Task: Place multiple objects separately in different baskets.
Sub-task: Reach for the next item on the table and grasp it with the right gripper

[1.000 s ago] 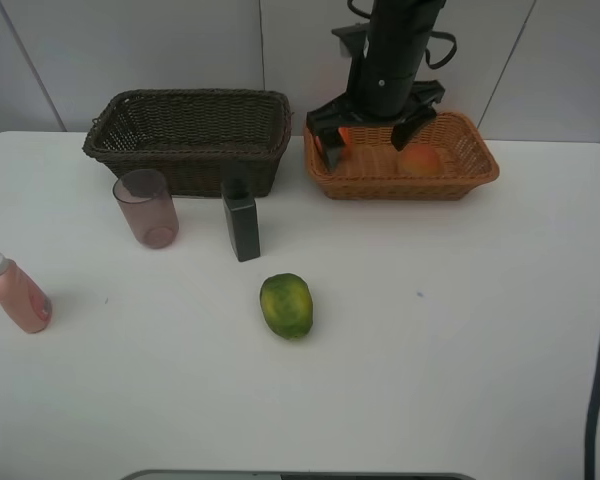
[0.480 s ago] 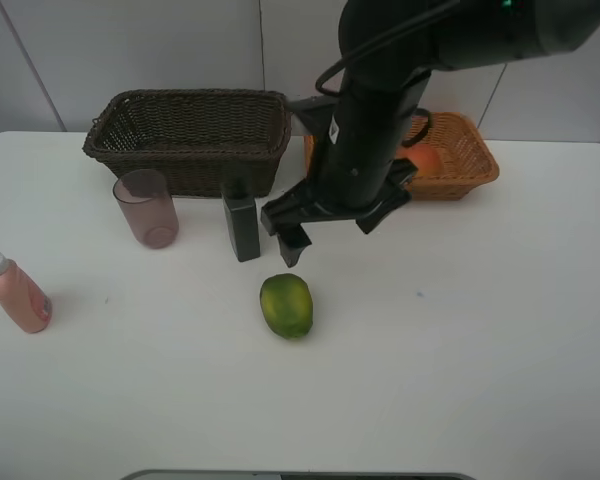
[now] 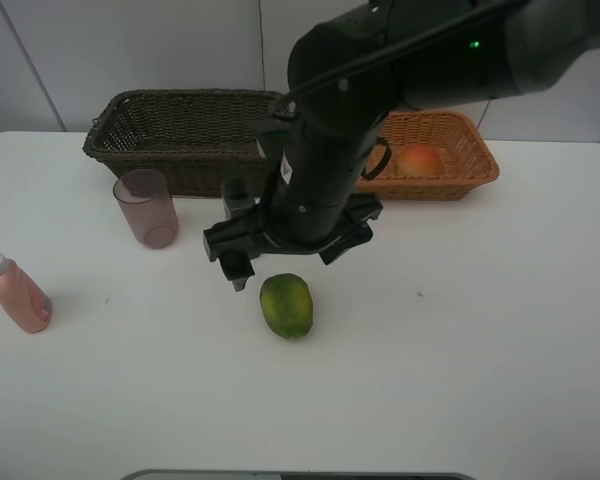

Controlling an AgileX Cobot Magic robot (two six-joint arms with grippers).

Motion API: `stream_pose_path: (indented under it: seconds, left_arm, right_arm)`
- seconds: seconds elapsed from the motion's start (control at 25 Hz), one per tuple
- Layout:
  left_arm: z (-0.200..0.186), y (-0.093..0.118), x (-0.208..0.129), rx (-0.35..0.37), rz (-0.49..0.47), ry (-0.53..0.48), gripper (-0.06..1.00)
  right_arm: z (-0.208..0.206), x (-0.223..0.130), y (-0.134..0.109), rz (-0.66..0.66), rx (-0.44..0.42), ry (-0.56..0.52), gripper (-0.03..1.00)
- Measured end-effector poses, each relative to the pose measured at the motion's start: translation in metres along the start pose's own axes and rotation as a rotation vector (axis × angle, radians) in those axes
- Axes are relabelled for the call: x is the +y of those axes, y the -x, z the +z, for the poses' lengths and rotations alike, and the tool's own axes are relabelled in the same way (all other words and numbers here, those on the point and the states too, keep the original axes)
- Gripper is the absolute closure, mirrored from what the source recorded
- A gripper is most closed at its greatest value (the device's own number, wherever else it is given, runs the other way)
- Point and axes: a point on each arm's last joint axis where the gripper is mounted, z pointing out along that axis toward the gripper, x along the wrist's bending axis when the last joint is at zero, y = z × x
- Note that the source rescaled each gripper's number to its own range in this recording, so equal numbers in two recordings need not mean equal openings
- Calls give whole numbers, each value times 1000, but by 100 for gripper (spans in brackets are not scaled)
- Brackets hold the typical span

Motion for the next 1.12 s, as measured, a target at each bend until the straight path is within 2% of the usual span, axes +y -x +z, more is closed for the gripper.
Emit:
stream_pose_path:
  seconds: [0.16,0.4,1.12]
  left_arm:
    - [0,0,0,0,0,0,1]
    - [0,0,0,0,0,0,1]
    - [0,0,0,0,0,0,1]
  right_arm:
    - [16,1,1,72,-39,-8,1]
    - [35,1,-1,117,-49,-23,1]
    - [82,-4,-2,106,-74,-66,1]
